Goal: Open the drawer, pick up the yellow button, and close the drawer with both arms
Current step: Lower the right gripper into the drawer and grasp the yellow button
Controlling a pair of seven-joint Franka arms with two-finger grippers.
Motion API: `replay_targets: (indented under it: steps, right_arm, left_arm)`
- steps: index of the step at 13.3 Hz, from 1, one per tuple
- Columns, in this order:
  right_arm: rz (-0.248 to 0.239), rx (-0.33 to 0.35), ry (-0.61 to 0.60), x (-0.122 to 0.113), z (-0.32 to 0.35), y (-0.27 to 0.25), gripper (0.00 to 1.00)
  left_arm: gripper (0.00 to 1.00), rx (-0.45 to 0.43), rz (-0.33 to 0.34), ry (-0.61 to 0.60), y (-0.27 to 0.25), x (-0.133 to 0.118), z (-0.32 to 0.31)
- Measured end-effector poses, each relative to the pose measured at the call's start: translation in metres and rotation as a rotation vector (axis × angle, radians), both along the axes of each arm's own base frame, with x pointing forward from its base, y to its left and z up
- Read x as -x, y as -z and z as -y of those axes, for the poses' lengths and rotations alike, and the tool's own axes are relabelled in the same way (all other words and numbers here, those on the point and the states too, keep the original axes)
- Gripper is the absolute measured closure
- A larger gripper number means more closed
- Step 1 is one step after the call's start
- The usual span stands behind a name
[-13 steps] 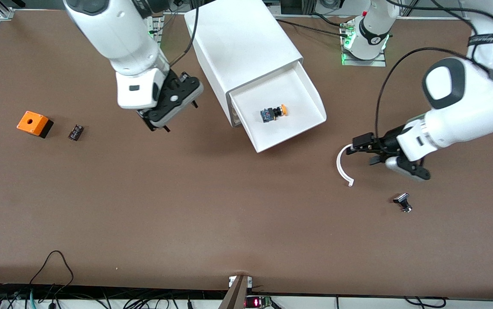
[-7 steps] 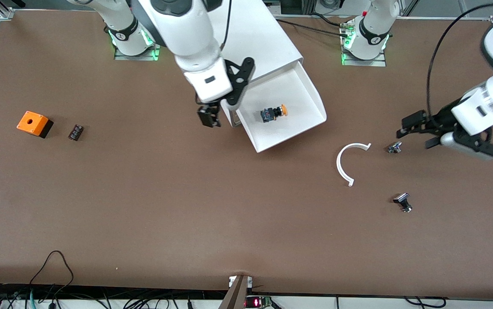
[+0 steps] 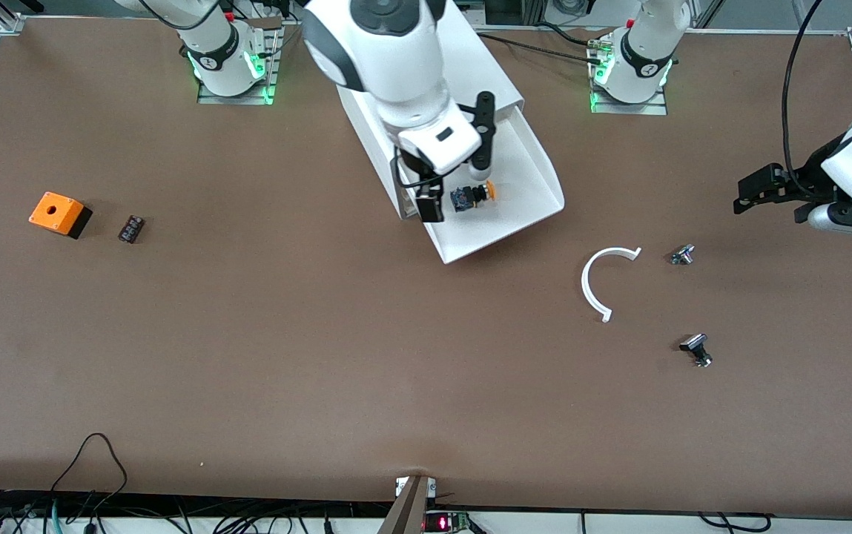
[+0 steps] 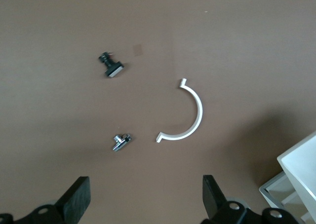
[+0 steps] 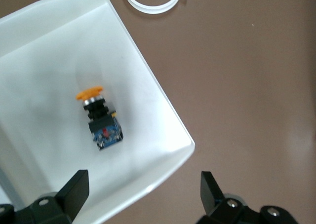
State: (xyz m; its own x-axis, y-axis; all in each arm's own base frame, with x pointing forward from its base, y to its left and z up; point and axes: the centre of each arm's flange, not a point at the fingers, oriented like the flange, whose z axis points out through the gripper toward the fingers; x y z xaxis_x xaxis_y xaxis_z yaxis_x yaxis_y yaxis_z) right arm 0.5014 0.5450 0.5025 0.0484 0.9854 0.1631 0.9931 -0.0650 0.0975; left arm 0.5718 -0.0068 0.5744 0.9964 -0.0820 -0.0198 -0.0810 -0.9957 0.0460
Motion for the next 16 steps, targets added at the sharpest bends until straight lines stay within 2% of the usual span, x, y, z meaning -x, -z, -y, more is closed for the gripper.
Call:
replay_targets:
  steps: [3,11,16]
  right_arm:
    - [0.036,0.049,-0.101,0.005,-0.021,0.033,0.0]
    - [0.018,0.1,-0.201,0.012,-0.035,0.067,0.0]
    - [-0.018,0.136,-0.228,0.016,-0.032,0.073,0.0]
  left_arm:
    - [0.0,-0.039,0.001,-0.012,-0.003,0.001,0.015]
    - [0.0,-0.04,-0.003,-0.023,-0.003,0.0,0.009]
    - [0.0,-0.039,-0.001,-0.024,-0.004,-0.001,0.009]
